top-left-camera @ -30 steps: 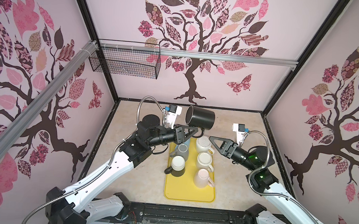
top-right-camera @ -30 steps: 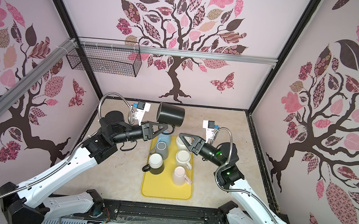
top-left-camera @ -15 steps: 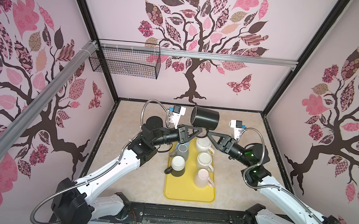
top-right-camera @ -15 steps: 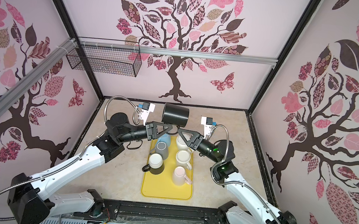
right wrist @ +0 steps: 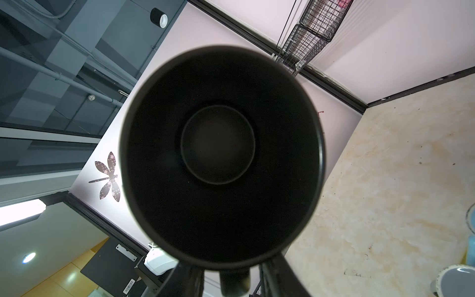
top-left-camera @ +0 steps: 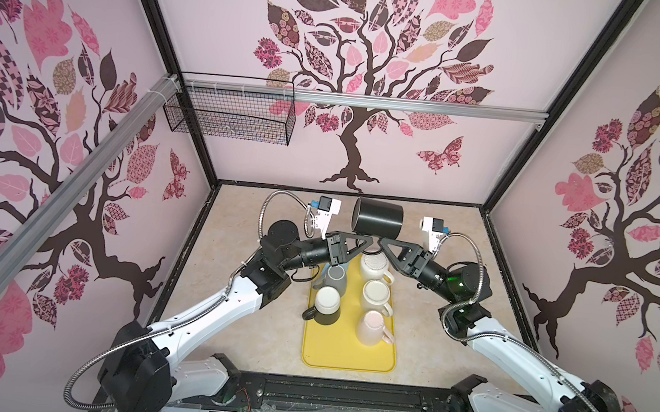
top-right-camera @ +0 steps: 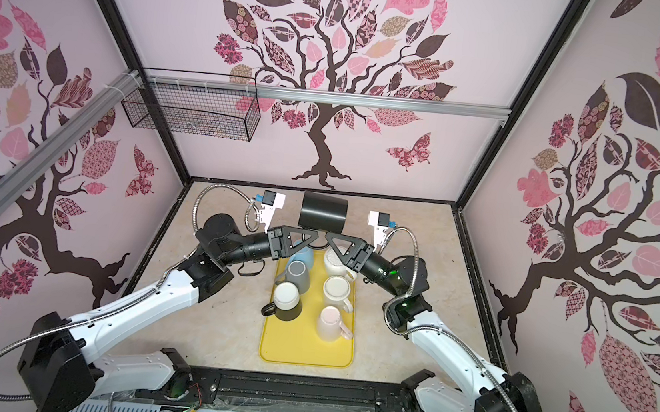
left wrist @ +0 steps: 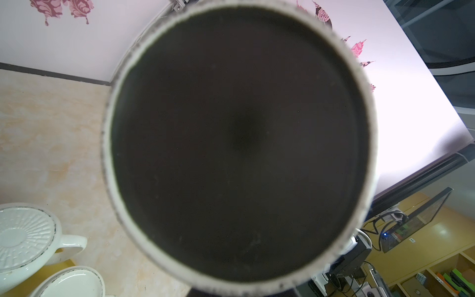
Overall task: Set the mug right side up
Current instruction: 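Grasp the black mug with the right gripper from the left gripper, then carry the black mug upright with the right gripper while the left withdraws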
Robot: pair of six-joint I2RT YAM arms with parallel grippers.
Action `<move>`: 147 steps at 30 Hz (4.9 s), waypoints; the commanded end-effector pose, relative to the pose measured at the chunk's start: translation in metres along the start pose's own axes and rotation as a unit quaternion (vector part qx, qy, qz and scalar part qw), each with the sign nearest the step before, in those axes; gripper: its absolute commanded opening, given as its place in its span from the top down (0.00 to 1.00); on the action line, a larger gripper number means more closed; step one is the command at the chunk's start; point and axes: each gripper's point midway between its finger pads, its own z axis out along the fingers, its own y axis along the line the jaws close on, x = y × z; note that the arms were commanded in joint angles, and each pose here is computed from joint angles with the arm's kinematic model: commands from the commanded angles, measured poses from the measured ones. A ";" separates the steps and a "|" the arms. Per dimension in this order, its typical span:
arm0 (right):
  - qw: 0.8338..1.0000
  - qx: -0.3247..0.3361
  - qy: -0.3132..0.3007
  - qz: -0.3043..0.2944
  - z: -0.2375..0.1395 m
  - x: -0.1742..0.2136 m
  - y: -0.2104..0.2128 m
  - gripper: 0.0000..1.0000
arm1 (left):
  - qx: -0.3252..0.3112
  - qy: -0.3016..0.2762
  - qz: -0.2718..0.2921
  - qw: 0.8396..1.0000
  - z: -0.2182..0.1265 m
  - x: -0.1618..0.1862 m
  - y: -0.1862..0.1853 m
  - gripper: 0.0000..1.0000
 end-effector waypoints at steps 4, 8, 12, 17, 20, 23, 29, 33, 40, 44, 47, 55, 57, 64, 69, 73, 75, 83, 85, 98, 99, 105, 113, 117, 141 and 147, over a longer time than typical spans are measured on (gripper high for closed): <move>0.999 -0.037 -0.012 -0.012 0.005 -0.011 0.024 0.64 | 0.055 -0.031 0.043 0.997 -0.002 -0.013 -0.031 1.00; 0.999 -0.028 -0.009 -0.017 0.005 -0.009 0.023 0.64 | 0.057 -0.028 0.041 0.997 0.001 -0.010 -0.030 1.00; 1.000 -0.020 -0.006 -0.023 0.004 -0.007 0.021 0.63 | 0.058 -0.023 0.039 0.997 0.004 -0.007 -0.030 1.00; 0.999 -0.018 -0.004 -0.030 0.006 -0.007 0.020 0.65 | 0.061 -0.017 0.040 0.997 0.008 -0.001 -0.032 1.00; 0.999 -0.020 -0.002 -0.029 0.008 -0.007 0.019 0.71 | 0.065 -0.007 0.037 0.997 0.014 0.004 -0.032 1.00; 0.999 -0.020 -0.005 -0.030 0.008 -0.008 0.019 0.84 | 0.063 -0.003 0.035 0.997 0.016 0.007 -0.030 1.00; 0.999 -0.011 -0.004 -0.040 0.010 -0.010 0.021 1.00 | 0.012 0.019 0.034 0.999 0.017 0.020 -0.002 0.57; 0.998 0.008 -0.018 -0.052 0.009 -0.016 0.019 1.00 | -0.118 0.030 0.043 0.992 0.003 0.030 0.044 0.03; 0.995 0.068 -0.019 -0.071 0.009 -0.025 0.002 1.00 | -0.344 -0.016 0.103 0.933 -0.073 0.019 0.094 0.03; 0.988 0.128 -0.046 -0.069 -0.004 -0.056 -0.024 1.00 | -0.382 -0.005 0.118 0.916 -0.100 0.021 0.091 0.03; 0.964 0.223 -0.058 -0.131 -0.018 -0.088 -0.050 1.00 | -0.417 0.006 0.141 0.898 -0.122 0.026 0.094 0.03; 0.819 0.505 -0.033 -0.271 -0.053 -0.150 -0.127 1.00 | -0.465 -0.016 0.157 0.871 -0.148 0.024 0.104 0.03; 0.786 0.550 -0.025 -0.281 -0.063 -0.161 -0.142 1.00 | -0.468 -0.010 0.156 0.870 -0.146 0.027 0.108 0.03; 0.739 0.621 0.009 -0.260 -0.092 -0.186 -0.193 1.00 | -0.465 0.002 0.152 0.872 -0.143 0.031 0.112 0.03; 0.706 0.659 0.035 -0.256 -0.109 -0.199 -0.220 1.00 | -0.465 0.002 0.154 0.872 -0.143 0.031 0.111 0.03; 0.707 0.662 0.069 -0.240 -0.112 -0.199 -0.238 1.00 | -0.463 0.007 0.154 0.873 -0.142 0.033 0.112 0.03; 0.710 0.660 0.083 -0.232 -0.112 -0.199 -0.244 1.00 | -0.464 0.009 0.153 0.872 -0.142 0.034 0.114 0.03; 0.685 0.681 0.102 -0.238 -0.124 -0.197 -0.257 1.00 | -0.467 0.011 0.154 0.871 -0.141 0.035 0.117 0.03; 0.672 0.693 0.101 -0.240 -0.132 -0.196 -0.262 1.00 | -0.468 0.013 0.153 0.870 -0.140 0.036 0.119 0.03; 0.663 0.705 0.099 -0.231 -0.150 -0.176 -0.301 1.00 | -0.465 0.019 0.152 0.872 -0.138 0.040 0.123 0.04; 0.663 0.705 0.099 -0.230 -0.151 -0.175 -0.303 1.00 | -0.465 0.020 0.153 0.872 -0.137 0.041 0.123 0.04; 0.657 0.711 0.103 -0.226 -0.159 -0.168 -0.315 1.00 | -0.463 0.026 0.149 0.873 -0.134 0.043 0.126 0.04; 0.652 0.716 0.112 -0.222 -0.166 -0.158 -0.333 1.00 | -0.460 0.032 0.149 0.875 -0.132 0.046 0.126 0.04; 0.649 0.720 0.119 -0.216 -0.171 -0.152 -0.341 1.00 | -0.460 0.036 0.149 0.875 -0.131 0.048 0.128 0.05; 0.638 0.731 0.122 -0.209 -0.188 -0.135 -0.344 1.00 | -0.461 0.046 0.156 0.873 -0.127 0.055 0.128 0.05; 0.642 0.729 0.116 -0.207 -0.188 -0.133 -0.341 0.78 | -0.464 0.046 0.159 0.870 -0.129 0.055 0.127 0.05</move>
